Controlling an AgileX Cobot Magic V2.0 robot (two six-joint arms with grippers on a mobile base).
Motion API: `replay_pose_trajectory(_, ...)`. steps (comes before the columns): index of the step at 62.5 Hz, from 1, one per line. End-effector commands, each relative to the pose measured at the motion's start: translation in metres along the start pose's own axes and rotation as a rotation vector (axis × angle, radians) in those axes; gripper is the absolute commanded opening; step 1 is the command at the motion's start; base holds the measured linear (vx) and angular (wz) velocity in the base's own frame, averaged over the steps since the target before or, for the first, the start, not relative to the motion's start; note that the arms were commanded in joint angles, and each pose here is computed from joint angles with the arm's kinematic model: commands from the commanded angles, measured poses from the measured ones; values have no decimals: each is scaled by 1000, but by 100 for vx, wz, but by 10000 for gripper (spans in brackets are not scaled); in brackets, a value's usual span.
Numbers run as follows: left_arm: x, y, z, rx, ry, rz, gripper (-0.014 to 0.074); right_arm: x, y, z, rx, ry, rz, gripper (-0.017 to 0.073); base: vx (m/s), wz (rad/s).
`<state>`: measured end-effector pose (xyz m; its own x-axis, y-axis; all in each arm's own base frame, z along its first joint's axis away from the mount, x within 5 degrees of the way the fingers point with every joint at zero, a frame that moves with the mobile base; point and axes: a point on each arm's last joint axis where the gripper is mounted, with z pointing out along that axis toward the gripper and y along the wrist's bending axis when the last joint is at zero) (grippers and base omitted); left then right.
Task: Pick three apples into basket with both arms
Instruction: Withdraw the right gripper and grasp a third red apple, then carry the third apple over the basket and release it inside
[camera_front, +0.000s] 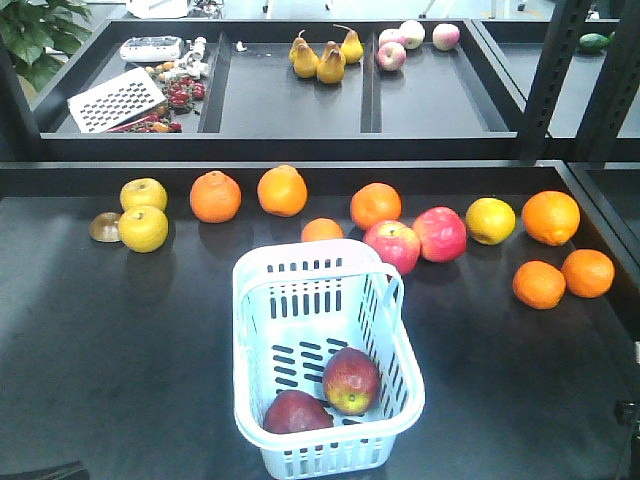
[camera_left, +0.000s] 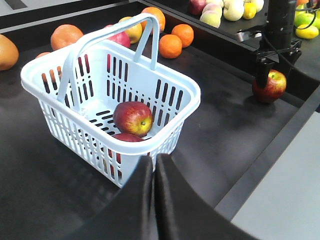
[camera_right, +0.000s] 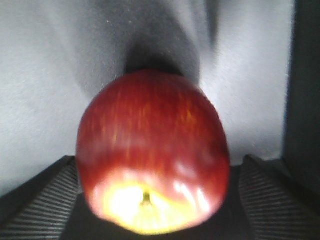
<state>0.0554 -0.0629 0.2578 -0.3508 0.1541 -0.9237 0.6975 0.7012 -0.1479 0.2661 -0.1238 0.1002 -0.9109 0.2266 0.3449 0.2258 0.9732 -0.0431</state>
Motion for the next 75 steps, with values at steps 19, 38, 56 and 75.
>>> replay_pose_trajectory(19,-13,1,-2,-19,-68,-26,-6,9,2,-31,-37,-65,-23,230,0,0)
replay_pose_trajectory(38,-13,1,-2,-19,-68,-26,-6,42,27,-100,-277,-361,-141,-8,0,0)
replay_pose_trajectory(56,-13,1,-2,-19,-68,-26,-6,105,91,-167,-458,-634,-406,-4,0,0)
replay_pose_trajectory(75,-12,1,-2,-19,-67,-26,-6,150,197,-182,-487,-785,-704,-1,0,0)
